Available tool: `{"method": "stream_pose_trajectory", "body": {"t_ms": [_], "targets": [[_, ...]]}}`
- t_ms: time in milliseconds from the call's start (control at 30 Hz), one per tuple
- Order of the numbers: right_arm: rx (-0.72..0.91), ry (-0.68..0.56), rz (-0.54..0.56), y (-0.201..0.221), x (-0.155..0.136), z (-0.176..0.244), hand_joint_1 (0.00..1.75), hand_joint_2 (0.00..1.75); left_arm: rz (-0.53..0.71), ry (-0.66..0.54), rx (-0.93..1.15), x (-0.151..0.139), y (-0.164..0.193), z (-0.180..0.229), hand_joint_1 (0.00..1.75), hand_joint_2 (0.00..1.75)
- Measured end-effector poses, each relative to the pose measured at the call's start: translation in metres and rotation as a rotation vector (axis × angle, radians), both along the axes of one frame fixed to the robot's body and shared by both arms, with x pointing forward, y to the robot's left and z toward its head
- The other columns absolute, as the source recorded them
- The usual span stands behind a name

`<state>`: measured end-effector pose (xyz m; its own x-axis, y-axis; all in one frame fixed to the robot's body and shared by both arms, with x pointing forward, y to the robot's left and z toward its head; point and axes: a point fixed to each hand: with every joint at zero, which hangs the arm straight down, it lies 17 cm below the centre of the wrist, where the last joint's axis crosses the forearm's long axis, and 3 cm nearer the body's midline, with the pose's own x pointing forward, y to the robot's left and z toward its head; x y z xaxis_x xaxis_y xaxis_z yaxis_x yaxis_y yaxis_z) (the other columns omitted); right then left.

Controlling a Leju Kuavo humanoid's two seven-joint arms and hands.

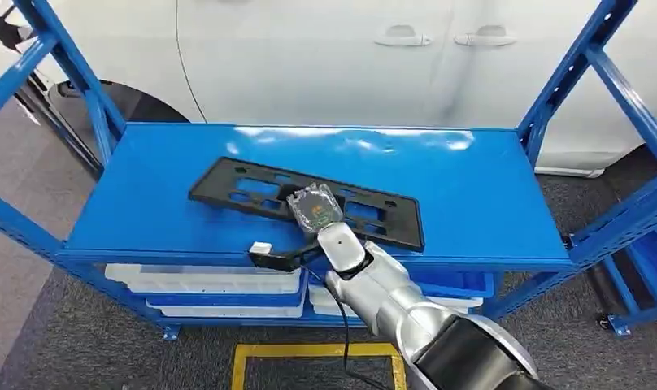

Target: Take the parts from the cabinet and place them on the table.

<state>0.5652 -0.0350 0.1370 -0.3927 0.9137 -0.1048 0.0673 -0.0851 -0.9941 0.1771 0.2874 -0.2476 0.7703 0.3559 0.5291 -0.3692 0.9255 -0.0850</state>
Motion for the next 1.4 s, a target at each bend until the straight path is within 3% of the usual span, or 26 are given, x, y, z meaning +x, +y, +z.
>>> {"method": "stream_pose_trajectory", "body": {"t_ms": [233,400,533,600,733,833,933,1033,1400], "targets": [[0.438,-0.237,0.117,0.011,0.002,0.134,1.75,1.75,0.0,-0.006,0.007,-0.005,0.001,-0.001,0.0,0.0],[0.573,-0.382,0.141,-0.008,-0.013,0.204,1.75,1.75,-0.002,-0.007,0.006,-0.008,-0.001,-0.001,0.0,0.0],[0.703,-0.438,0.199,-0.019,-0.029,0.23,1.75,1.75,0.001,-0.028,0.007,-0.005,-0.001,0.001,0.0,0.0],[0.885,-0.374,0.325,-0.023,-0.048,0.241,1.75,1.75,0.003,-0.045,-0.006,-0.001,-0.003,0.003,0.0,0.0],[1.619,-0.105,0.887,-0.061,-0.144,0.297,1.75,1.75,0.02,-0.074,-0.034,0.003,-0.003,0.007,0.0,0.0],[1.886,0.059,1.197,-0.088,-0.203,0.312,1.75,1.75,0.046,-0.09,-0.037,0.004,0.001,0.008,0.0,0.0],[1.803,0.245,1.401,-0.066,-0.253,0.303,1.75,1.75,0.048,-0.081,-0.029,0.003,0.005,0.007,0.0,0.0],[1.768,0.361,1.473,-0.053,-0.276,0.29,1.75,1.75,0.047,-0.069,-0.017,0.0,0.01,0.006,0.0,0.0],[1.685,0.401,1.465,-0.049,-0.286,0.282,1.75,1.75,0.059,-0.043,-0.002,-0.009,0.017,0.002,0.0,0.0]]}}
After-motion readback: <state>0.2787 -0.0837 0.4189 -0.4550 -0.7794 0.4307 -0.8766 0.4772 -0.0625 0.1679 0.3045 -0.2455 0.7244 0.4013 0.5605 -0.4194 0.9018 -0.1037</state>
